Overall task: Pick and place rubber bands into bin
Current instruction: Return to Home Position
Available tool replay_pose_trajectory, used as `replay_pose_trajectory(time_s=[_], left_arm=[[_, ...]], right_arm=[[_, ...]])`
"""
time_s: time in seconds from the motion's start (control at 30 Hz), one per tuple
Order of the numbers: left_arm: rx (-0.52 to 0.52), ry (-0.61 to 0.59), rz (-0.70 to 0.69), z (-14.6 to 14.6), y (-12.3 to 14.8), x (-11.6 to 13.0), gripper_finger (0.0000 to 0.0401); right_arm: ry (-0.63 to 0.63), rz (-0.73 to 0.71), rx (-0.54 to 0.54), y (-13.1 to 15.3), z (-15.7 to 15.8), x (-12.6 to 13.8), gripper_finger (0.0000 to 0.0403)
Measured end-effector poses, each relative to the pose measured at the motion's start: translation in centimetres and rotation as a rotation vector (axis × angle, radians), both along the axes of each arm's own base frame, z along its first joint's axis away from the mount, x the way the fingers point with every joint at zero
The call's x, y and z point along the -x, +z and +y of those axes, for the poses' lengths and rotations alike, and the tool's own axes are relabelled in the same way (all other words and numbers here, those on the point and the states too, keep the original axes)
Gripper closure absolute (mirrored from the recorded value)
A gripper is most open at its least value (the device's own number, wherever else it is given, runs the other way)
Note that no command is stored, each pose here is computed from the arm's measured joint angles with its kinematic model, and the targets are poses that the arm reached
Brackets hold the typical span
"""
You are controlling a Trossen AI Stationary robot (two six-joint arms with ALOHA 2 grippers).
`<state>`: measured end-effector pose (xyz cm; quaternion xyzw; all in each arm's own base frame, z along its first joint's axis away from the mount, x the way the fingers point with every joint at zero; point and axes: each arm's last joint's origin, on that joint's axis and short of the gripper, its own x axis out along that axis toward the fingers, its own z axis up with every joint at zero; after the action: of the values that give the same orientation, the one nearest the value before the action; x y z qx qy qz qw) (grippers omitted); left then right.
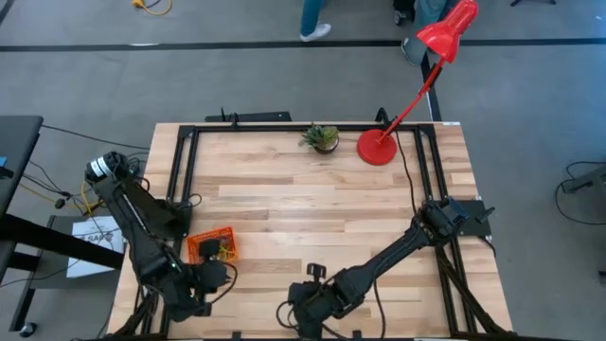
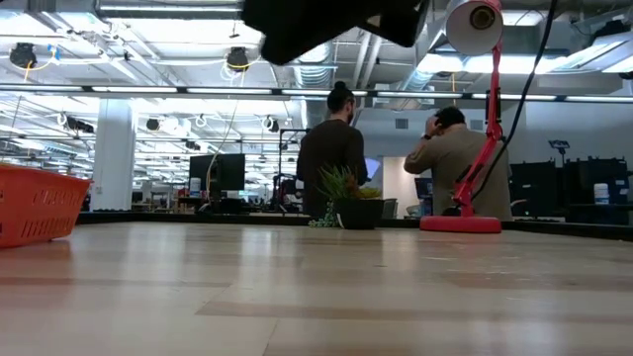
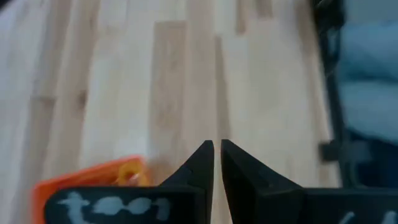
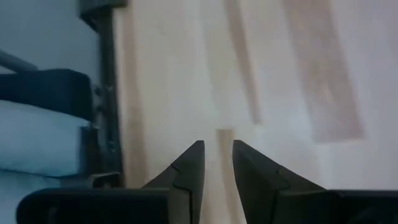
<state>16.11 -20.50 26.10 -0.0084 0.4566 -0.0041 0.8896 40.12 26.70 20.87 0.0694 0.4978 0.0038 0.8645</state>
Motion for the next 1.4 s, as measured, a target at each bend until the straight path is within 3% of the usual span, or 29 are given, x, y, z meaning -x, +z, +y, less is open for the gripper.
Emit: replay_pose_trajectory(time_s=[0.1, 0.27, 0.37, 0.47, 0.63, 0.73, 0.8, 0.93, 1.03, 1.2, 1.4], left_arm=[[-0.043, 0.076, 0.062, 1.9, 0.9, 0.4, 0.0380], [-0.019, 0.299, 0.050, 7.6, 5.7, 2.9, 0.0380], [0.075, 0.339, -0.090, 11.3, 8.6, 5.7, 0.0380], [0.180, 0.325, -0.217, 14.7, 10.4, 8.7, 0.0380], [0.312, 0.323, -0.353, 19.4, 8.9, 12.8, 0.0380], [0.372, 0.326, -0.402, 20.5, 5.6, 13.7, 0.0380], [0.420, 0.315, -0.453, 20.7, 3.2, 13.9, 0.0380], [0.479, 0.179, -0.648, 20.3, 0.1, 13.5, 0.0380], [0.426, 0.101, -0.750, 19.7, 0.4, 13.0, 0.0380], [0.423, 0.068, -0.921, 19.4, 2.3, 12.7, 0.0380], [0.403, 0.013, -0.935, 18.7, 1.2, 12.2, 0.0380]], right_arm=[[-0.024, 0.082, -0.010, 1.7, -1.0, 0.0, 0.0326], [-0.015, 0.155, 0.001, 9.1, -3.5, 2.3, 0.0326], [-0.042, 0.055, 0.027, 14.6, -5.7, 4.8, 0.0326], [0.045, -0.091, 0.070, 19.3, -7.6, 7.9, 0.0326], [0.288, -0.365, 0.010, 23.3, -9.4, 12.0, 0.0326], [0.397, -0.459, -0.073, 22.2, -10.6, 13.9, 0.0326], [0.403, -0.508, -0.094, 20.0, -11.7, 15.1, 0.0326], [0.358, -0.660, -0.169, 14.4, -14.8, 17.9, 0.0326], [0.328, -0.793, -0.264, 11.0, -17.3, 20.6, 0.0326], [0.297, -1.083, -0.309, 6.3, -20.0, 25.0, 0.0326], [0.298, -1.225, -0.333, 1.3, -21.2, 28.0, 0.0326]])
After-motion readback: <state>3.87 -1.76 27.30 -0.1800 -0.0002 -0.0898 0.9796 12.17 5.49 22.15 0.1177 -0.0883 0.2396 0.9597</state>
